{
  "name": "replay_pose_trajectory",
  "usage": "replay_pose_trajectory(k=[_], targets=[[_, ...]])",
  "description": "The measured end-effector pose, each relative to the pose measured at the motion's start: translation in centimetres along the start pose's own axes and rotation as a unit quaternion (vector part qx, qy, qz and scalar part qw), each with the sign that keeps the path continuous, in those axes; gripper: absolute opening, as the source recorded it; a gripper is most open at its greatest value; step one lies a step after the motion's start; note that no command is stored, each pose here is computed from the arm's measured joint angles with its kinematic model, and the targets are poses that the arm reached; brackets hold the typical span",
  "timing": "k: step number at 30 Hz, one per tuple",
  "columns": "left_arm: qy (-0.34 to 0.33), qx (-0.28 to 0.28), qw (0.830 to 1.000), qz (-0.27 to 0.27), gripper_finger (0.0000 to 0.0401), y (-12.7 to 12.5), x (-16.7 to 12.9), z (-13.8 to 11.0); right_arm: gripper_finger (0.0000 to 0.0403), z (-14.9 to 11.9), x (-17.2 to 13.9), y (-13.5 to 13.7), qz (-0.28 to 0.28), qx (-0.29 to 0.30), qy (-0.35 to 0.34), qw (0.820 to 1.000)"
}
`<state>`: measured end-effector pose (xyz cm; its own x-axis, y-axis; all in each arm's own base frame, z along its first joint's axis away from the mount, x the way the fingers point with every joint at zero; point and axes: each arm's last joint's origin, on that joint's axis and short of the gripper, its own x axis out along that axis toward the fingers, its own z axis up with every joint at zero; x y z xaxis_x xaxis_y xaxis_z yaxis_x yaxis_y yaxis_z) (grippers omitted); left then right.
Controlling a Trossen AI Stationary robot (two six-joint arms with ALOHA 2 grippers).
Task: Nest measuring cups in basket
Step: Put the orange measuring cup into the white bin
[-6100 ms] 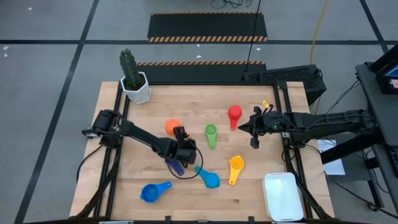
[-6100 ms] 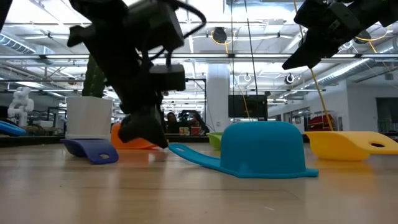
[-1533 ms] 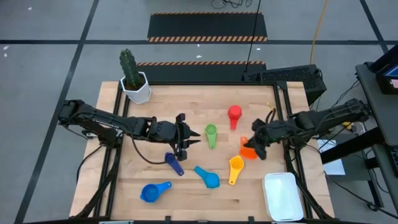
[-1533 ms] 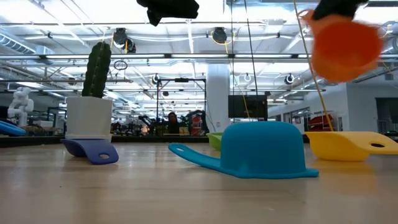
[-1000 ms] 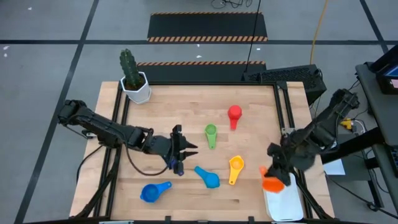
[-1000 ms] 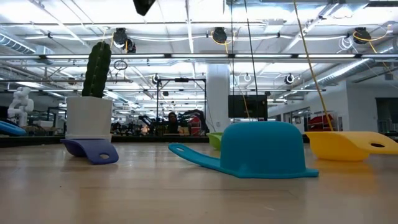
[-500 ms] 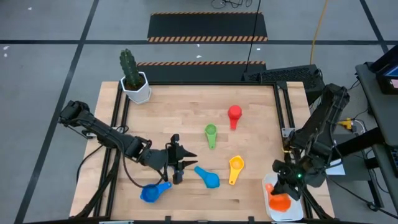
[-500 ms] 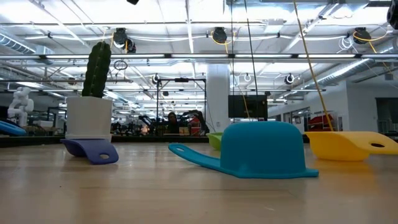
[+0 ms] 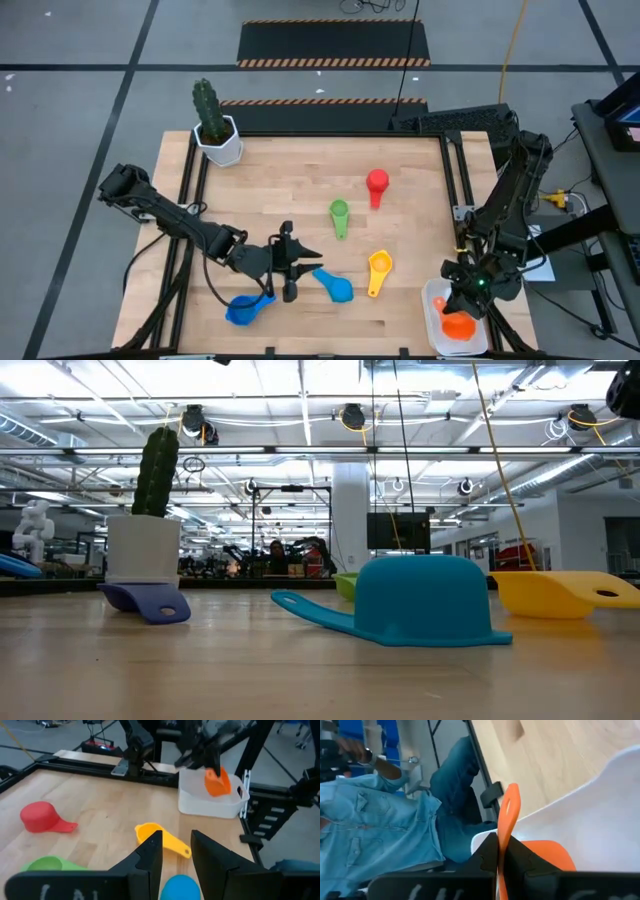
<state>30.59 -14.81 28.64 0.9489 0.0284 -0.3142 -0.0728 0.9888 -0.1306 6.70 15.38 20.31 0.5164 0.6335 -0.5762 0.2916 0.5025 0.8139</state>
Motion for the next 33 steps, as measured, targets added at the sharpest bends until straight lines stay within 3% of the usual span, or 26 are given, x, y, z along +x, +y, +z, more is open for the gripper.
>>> replay_pose_trajectory(k=[6, 10, 24, 33], targets=[[0.001, 0.002, 1.0, 0.0, 0.0104, 0.0, 0.0, -0.1, 0.0, -0.1, 1.3, -2.8, 0.089, 0.029, 0.01, 0.996], [0.001, 0.002, 1.0, 0.001, 0.0104, 0.0, 0.0, -0.1, 0.0, -0.1, 1.9, -4.9, 0.114, 0.045, 0.014, 0.992], [-0.001, 0.021, 1.0, 0.01, 0.0104, 0.4, 0.2, 0.1, 0.0002, 0.0, 2.2, -6.2, 0.099, 0.045, 0.012, 0.994], [-0.001, 0.023, 1.0, 0.012, 0.0104, 0.6, 0.3, 0.2, 0.0056, 0.0, 2.3, -7.0, 0.061, 0.044, 0.008, 0.997]])
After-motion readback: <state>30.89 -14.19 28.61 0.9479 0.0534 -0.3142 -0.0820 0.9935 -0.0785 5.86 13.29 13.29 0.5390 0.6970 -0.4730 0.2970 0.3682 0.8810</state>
